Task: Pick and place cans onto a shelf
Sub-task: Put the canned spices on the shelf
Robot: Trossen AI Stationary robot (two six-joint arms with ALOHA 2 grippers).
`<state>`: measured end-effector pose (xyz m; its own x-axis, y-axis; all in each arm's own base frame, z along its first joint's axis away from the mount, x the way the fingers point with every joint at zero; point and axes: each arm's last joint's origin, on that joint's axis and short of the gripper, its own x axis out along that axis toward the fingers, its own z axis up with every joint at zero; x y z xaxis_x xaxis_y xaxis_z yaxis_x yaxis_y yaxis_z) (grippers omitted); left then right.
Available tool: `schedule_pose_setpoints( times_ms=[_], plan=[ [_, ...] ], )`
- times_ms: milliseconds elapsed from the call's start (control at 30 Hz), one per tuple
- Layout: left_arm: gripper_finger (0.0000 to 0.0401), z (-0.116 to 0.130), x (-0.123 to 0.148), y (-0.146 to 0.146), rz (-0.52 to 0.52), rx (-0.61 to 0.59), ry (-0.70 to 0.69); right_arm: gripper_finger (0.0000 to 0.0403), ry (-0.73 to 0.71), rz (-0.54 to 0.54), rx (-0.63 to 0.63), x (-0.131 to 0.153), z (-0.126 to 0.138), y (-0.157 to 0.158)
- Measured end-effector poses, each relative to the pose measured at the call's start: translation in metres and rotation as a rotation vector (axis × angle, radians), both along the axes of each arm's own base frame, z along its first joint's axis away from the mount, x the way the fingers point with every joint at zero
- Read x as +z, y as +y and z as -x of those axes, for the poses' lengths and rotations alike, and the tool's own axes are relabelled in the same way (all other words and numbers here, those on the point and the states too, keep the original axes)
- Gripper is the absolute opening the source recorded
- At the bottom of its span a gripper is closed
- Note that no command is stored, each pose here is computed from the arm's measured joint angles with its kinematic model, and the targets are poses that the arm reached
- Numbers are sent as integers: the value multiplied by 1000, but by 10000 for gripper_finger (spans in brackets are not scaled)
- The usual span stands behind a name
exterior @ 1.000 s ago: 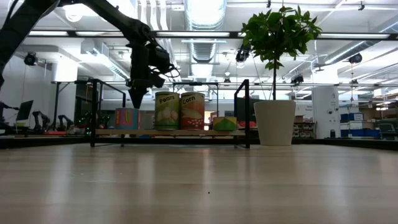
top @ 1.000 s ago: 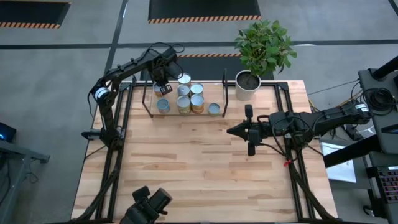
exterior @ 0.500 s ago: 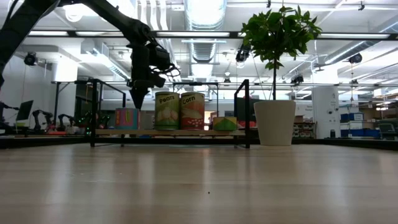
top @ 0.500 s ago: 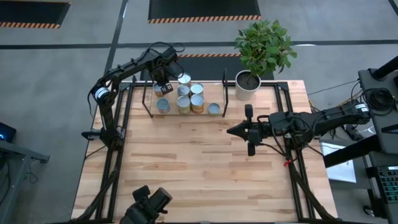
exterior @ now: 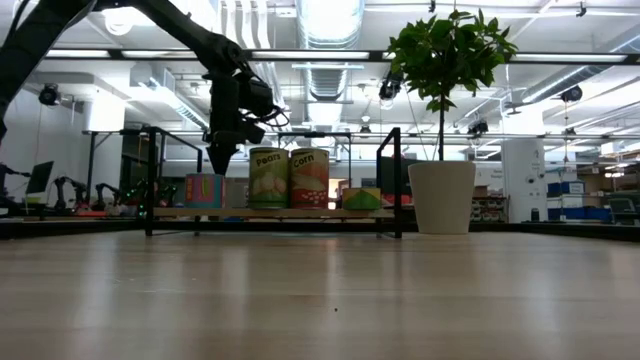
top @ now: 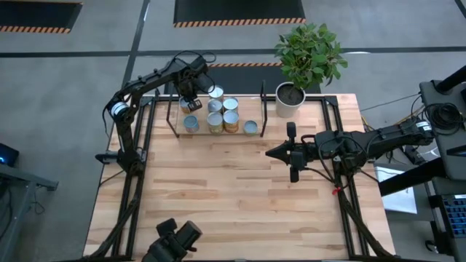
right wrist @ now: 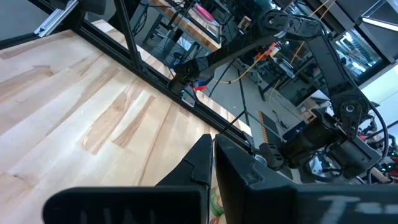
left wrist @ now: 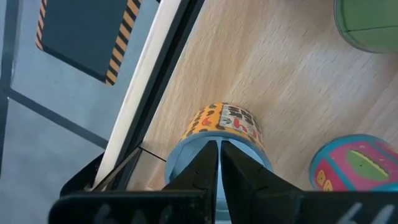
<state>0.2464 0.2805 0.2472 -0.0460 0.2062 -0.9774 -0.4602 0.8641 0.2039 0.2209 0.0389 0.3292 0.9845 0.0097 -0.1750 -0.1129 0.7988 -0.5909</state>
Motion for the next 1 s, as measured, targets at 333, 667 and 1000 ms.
schedule_pose_setpoints(
  times_ms=[333, 667, 1000],
  plan=[
    [0, -2, -1, -4, 75, -95, -42, 9, 0, 0, 0, 0, 0, 0],
    [0, 1, -1, -8, 120, -129, -3, 9, 0, 2, 0, 0, 0, 0],
    [0, 0, -1, -6, 80, -86, -8, 9, 0, 3, 1, 0, 0, 0]
  ],
)
